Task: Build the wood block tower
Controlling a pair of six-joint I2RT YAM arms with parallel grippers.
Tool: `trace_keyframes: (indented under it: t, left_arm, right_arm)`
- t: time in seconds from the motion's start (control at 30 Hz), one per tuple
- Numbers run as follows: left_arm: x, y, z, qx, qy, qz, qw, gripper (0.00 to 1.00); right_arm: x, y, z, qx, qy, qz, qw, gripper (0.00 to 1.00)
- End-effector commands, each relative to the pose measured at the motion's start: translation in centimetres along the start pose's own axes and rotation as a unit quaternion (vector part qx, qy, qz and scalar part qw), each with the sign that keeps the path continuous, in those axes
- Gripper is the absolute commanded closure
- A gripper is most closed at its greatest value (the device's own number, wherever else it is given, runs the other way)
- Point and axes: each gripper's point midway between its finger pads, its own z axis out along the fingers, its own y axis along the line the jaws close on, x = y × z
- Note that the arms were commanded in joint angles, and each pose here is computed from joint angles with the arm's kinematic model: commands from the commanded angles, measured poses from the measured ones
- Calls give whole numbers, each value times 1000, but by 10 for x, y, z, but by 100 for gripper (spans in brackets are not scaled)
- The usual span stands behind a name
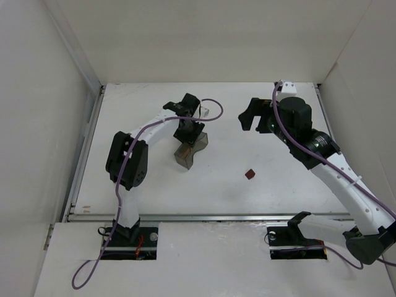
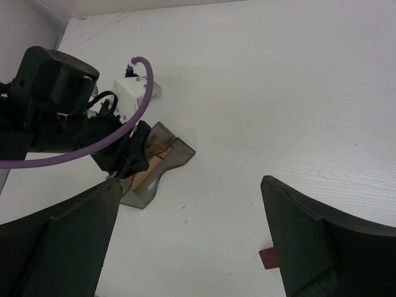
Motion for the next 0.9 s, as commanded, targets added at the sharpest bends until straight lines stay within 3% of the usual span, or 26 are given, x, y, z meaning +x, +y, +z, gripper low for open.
trace_keyframes:
  t: [0.0, 0.1, 0.13, 0.17, 0.2, 0.3, 0.57, 0.63, 0.77, 0.8, 0.83, 0.87]
  left_arm:
    - [-4, 5, -10, -30, -15, 4, 999, 100]
    - [-28, 12, -27, -143, -69, 49, 986, 100]
    - [-34, 12, -41, -216, -91, 78, 969, 100]
    - [-35, 13, -36, -217, -95, 88, 968, 100]
    - [-38, 11, -44, -281, -106, 112, 947, 100]
    - [-38, 6, -43, -351, -122, 151, 916, 100]
    - [-38, -3, -48, -396, -137, 168, 892, 100]
    - [-38, -3, -48, -396, -137, 168, 892, 100]
    - [-52, -1, -56, -296, -141, 106, 939, 100]
    - [-55, -12, -53, -226, -147, 80, 960, 100]
    - [-64, -11, -63, -190, -154, 58, 968, 100]
    - [-68, 14, -74, -166, -163, 15, 972, 100]
  right_arm:
    - [-9, -4, -7, 5, -20, 1, 1000, 0]
    - [-17, -9, -14, 21, -39, 14, 999, 0]
    - [-19, -16, -16, 38, -48, 24, 998, 0]
    - [-19, -16, -16, 39, -48, 24, 998, 0]
    - [-21, -22, -16, 56, -56, 33, 996, 0]
    - [-21, -30, -20, 79, -61, 44, 994, 0]
    - [-8, -36, -17, 88, -45, 43, 994, 0]
    - [-8, -35, -17, 88, -45, 43, 994, 0]
    - [0, -31, -8, 79, -26, 40, 996, 0]
    - [7, -32, -5, 80, -13, 37, 996, 0]
    - [9, -30, -2, 79, -5, 35, 996, 0]
    - [21, -32, 8, 84, 17, 25, 996, 0]
